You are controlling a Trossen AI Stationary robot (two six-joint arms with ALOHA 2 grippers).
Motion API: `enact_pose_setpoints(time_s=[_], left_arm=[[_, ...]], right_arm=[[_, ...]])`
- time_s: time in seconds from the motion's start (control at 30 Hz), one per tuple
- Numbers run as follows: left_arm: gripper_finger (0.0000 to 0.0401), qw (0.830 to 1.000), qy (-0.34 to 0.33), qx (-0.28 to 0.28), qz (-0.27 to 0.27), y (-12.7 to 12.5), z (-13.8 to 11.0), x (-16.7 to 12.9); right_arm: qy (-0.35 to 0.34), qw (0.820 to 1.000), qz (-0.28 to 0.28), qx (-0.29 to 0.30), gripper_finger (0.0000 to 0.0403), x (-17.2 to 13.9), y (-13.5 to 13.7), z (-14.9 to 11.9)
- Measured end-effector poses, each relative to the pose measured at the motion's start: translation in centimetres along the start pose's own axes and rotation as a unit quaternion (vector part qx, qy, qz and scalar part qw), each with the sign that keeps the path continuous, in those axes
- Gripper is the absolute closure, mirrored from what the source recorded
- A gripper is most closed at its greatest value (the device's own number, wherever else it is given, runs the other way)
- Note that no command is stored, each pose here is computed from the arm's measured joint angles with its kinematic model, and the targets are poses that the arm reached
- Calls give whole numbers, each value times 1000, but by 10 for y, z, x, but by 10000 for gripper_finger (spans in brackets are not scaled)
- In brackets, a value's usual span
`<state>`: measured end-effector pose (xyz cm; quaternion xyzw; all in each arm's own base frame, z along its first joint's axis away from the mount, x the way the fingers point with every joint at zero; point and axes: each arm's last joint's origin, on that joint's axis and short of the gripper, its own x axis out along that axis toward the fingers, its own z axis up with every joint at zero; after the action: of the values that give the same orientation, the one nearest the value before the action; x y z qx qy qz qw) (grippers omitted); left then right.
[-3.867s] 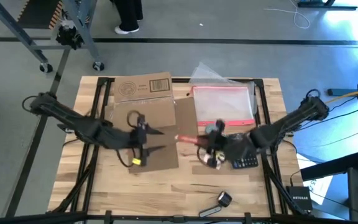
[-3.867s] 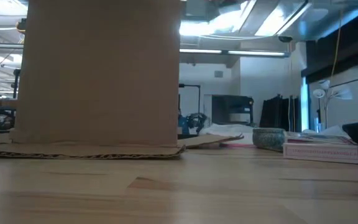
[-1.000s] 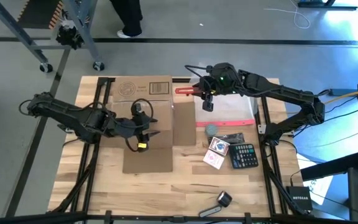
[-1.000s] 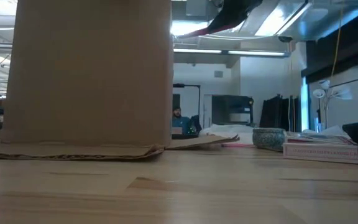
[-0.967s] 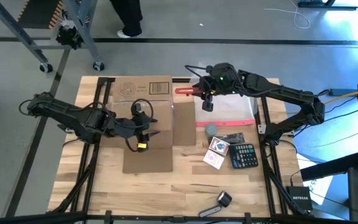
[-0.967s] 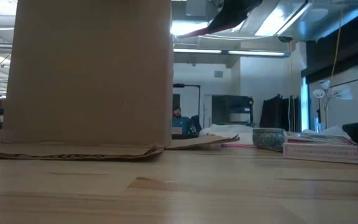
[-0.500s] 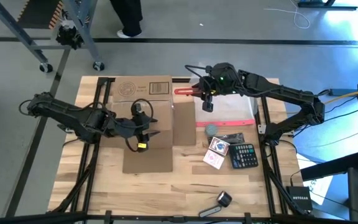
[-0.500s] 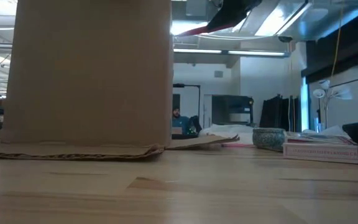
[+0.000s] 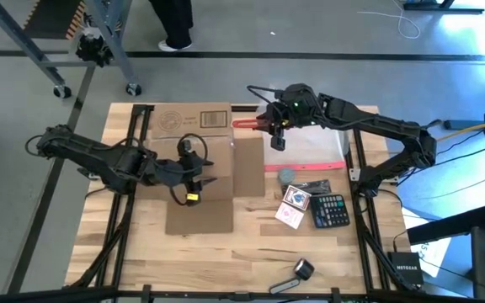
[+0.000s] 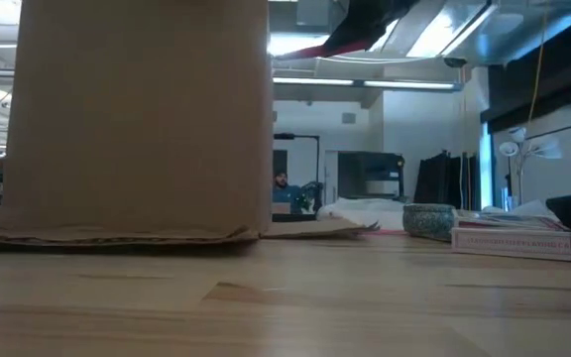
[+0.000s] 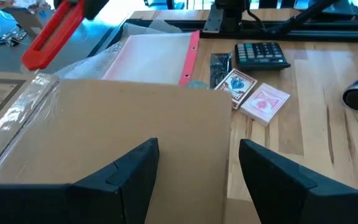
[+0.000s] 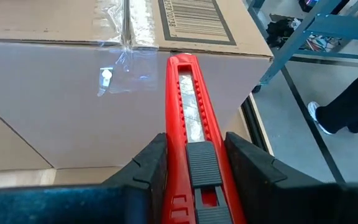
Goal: Unpack boxes
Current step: Break down box until it is fully flat
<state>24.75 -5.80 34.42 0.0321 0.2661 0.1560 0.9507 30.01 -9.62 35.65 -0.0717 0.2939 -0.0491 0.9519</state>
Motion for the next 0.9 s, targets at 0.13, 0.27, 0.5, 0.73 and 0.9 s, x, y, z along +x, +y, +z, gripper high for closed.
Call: enact_pose_setpoints(time_s=[0.13,0.27,0.5,0.73,0.9], left_arm=[[182,1000,-13,-5,0,0,4,4],[182,1000,-11,-7,8,1,4,14],[182,999,-4,14,32,0,5,38],[182,999,-2,7,38,7,6,43],[182,999,2,5,43,10,5,47]], right_arm=[[-5,1000,16,4,269,3,0,0],[-2,1000,13,4,269,4,0,0],[5,1000,7,5,269,4,0,-2],[-3,1000,21,-2,269,5,0,-1],[1,999,36,-11,269,5,1,-2]])
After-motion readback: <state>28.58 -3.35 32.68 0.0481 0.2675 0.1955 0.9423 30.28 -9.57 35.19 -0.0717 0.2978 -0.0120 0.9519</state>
